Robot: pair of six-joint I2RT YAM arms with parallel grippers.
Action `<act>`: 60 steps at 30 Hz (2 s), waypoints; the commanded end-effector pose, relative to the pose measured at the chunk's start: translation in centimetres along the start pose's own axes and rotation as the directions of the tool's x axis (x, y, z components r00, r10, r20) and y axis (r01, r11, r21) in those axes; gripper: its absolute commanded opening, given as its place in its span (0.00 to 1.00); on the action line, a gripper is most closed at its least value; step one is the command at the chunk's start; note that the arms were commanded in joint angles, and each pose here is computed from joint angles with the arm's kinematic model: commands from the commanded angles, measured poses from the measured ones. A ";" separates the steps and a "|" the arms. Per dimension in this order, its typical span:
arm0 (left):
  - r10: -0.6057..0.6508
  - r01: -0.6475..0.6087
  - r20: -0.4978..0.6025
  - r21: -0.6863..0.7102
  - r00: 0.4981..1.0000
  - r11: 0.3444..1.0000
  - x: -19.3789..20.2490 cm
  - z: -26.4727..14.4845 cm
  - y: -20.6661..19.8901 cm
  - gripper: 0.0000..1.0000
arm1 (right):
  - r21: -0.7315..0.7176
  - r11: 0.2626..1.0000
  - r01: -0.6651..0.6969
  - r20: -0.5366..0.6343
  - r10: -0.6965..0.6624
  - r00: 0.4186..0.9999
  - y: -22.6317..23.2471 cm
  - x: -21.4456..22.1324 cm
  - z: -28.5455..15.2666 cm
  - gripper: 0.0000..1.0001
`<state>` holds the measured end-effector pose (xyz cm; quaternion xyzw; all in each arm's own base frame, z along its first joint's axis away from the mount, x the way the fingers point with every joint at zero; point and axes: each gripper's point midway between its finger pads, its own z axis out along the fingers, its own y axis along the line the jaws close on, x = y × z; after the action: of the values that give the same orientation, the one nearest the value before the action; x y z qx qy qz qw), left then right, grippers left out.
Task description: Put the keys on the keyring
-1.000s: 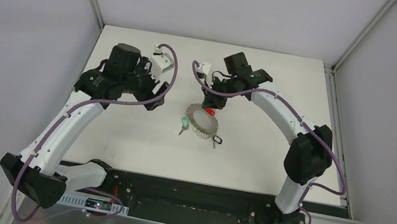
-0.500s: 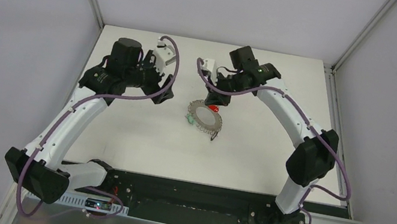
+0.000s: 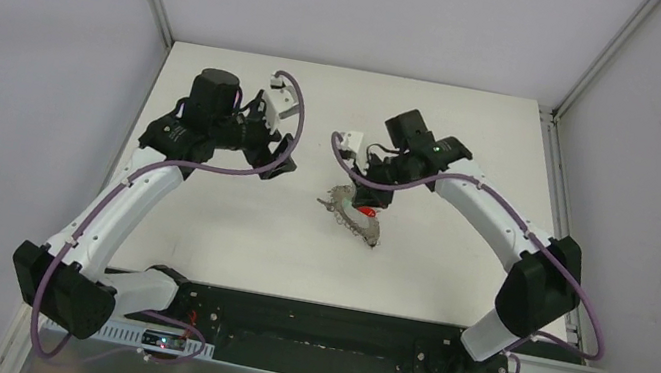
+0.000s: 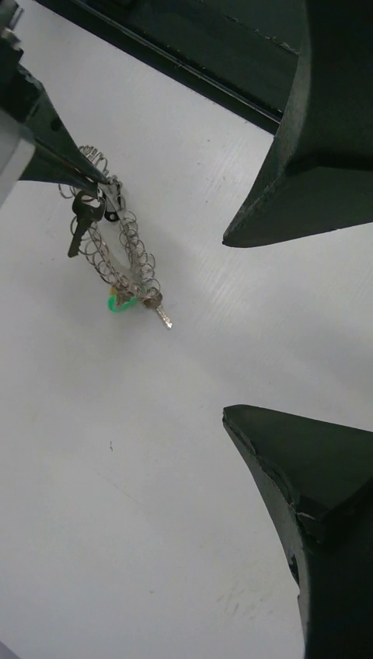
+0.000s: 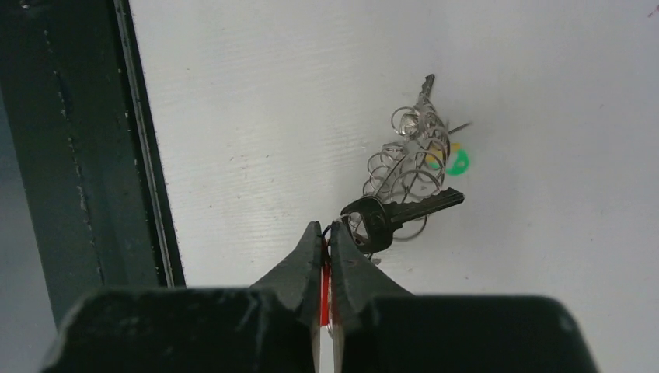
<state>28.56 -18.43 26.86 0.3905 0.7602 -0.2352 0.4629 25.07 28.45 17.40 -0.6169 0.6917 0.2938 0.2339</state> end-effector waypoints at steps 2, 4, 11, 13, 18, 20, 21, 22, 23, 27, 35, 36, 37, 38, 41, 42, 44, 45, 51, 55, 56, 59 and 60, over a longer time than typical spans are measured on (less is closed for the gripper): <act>0.020 -0.021 -0.025 -0.038 0.999 0.999 0.9 -0.3 0.8 0.75 | 0.129 0.991 -0.042 -0.021 0.045 0.999 0.3 0.8 1.9 0.05; 0.018 -0.021 -0.048 -0.062 0.999 0.998 1.3 -0.7 1.0 0.75 | 0.117 0.991 -0.072 -0.031 0.076 0.997 1.1 1.4 3.1 0.05; 0.016 -0.036 -0.115 -0.173 0.993 0.984 2.3 -2.7 2.1 0.76 | 0.100 0.988 -0.113 -0.066 0.120 0.991 2.9 2.6 7.4 0.06; -0.003 -0.030 -0.139 -0.238 0.990 0.971 2.7 -3.6 2.9 0.77 | 0.101 0.986 -0.135 -0.083 0.144 0.986 3.0 2.9 8.5 0.07; -0.041 -0.022 -0.166 -0.364 0.985 0.931 3.2 -5.7 4.5 0.78 | 0.110 0.978 -0.177 -0.143 0.191 0.971 2.8 4.6 11.1 0.09; -0.045 -0.024 -0.168 -0.389 0.985 0.921 3.4 -6.2 4.8 0.78 | 0.112 0.975 -0.192 -0.166 0.209 0.964 2.8 5.5 11.7 0.13; -0.047 -0.025 -0.170 -0.398 0.984 0.917 3.5 -6.4 4.9 0.79 | 0.110 0.974 -0.200 -0.178 0.217 0.960 2.8 6.0 12.0 0.15; -0.047 -0.025 -0.167 -0.405 0.985 0.914 3.5 -6.6 5.0 0.79 | 0.108 0.972 -0.209 -0.189 0.226 0.956 2.9 6.4 12.2 0.17; -0.047 -0.026 -0.169 -0.409 0.985 0.912 3.5 -6.7 5.0 0.79 | 0.103 0.970 -0.220 -0.198 0.237 0.951 3.1 6.9 12.5 0.20; -0.047 -0.027 -0.164 -0.422 0.985 0.906 3.4 -7.0 5.2 0.80 | 0.075 0.964 -0.254 -0.201 0.264 0.943 3.9 7.2 12.8 0.31; -0.055 -0.024 -0.168 -0.433 0.984 0.901 3.6 -7.1 5.4 0.80 | 0.051 0.976 -0.211 -0.123 0.216 0.969 4.5 4.5 10.0 0.51; -0.058 -0.021 -0.167 -0.433 0.984 0.901 3.6 -7.0 5.4 0.80 | 0.052 0.976 -0.210 -0.117 0.214 0.970 4.4 4.4 9.7 0.51; -0.058 -0.021 -0.169 -0.433 0.984 0.901 3.6 -7.0 5.4 0.80 | 0.055 0.976 -0.212 -0.113 0.217 0.970 4.3 4.3 9.5 0.51; -0.059 -0.020 -0.168 -0.436 0.984 0.900 3.6 -7.0 5.5 0.80 | 0.061 0.974 -0.220 -0.111 0.226 0.968 4.1 4.5 9.3 0.51; -0.060 -0.019 -0.165 -0.438 0.984 0.899 3.5 -7.0 5.6 0.81 | 0.074 0.963 -0.258 -0.100 0.264 0.959 3.1 4.9 9.0 0.51; -0.060 -0.019 -0.164 -0.441 0.985 0.897 3.4 -7.0 5.7 0.81 | 0.082 0.960 -0.268 -0.094 0.275 0.957 2.7 5.0 8.9 0.51; -0.060 -0.016 -0.159 -0.442 0.985 0.897 3.3 -7.0 5.7 0.81 | 0.087 0.958 -0.274 -0.085 0.281 0.956 2.1 5.1 8.7 0.50; -0.059 -0.016 -0.158 -0.438 0.986 0.899 3.3 -7.0 5.6 0.81 | 0.084 0.961 -0.264 -0.084 0.271 0.959 2.0 5.2 8.6 0.50; -0.046 -0.022 -0.157 -0.407 0.987 0.913 3.4 -6.8 5.1 0.80 | -0.017 0.996 -0.092 -0.149 0.088 0.985 2.6 6.3 8.5 0.39; -0.048 -0.019 -0.150 -0.414 0.988 0.910 3.4 -7.3 5.1 0.80 | -0.086 0.996 -0.010 -0.167 -0.005 0.986 2.9 6.5 8.7 0.39; -0.053 -0.014 -0.148 -0.419 0.988 0.908 3.4 -7.5 5.1 0.80 | -0.098 0.995 0.009 -0.166 -0.025 0.986 2.9 6.3 8.8 0.40; -0.082 0.013 -0.140 -0.435 0.987 0.900 3.4 -8.2 5.3 0.80 | -0.119 0.991 0.068 -0.182 -0.089 0.979 2.7 6.4 9.0 0.42; -0.095 0.025 -0.137 -0.443 0.986 0.896 3.5 -8.4 5.5 0.80 | -0.124 0.989 0.086 -0.186 -0.108 0.977 2.7 6.4 9.1 0.42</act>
<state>28.18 -8.52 25.83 0.2905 0.8423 -0.0349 0.4527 21.43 29.63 5.98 -0.6334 0.7165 0.2551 0.1423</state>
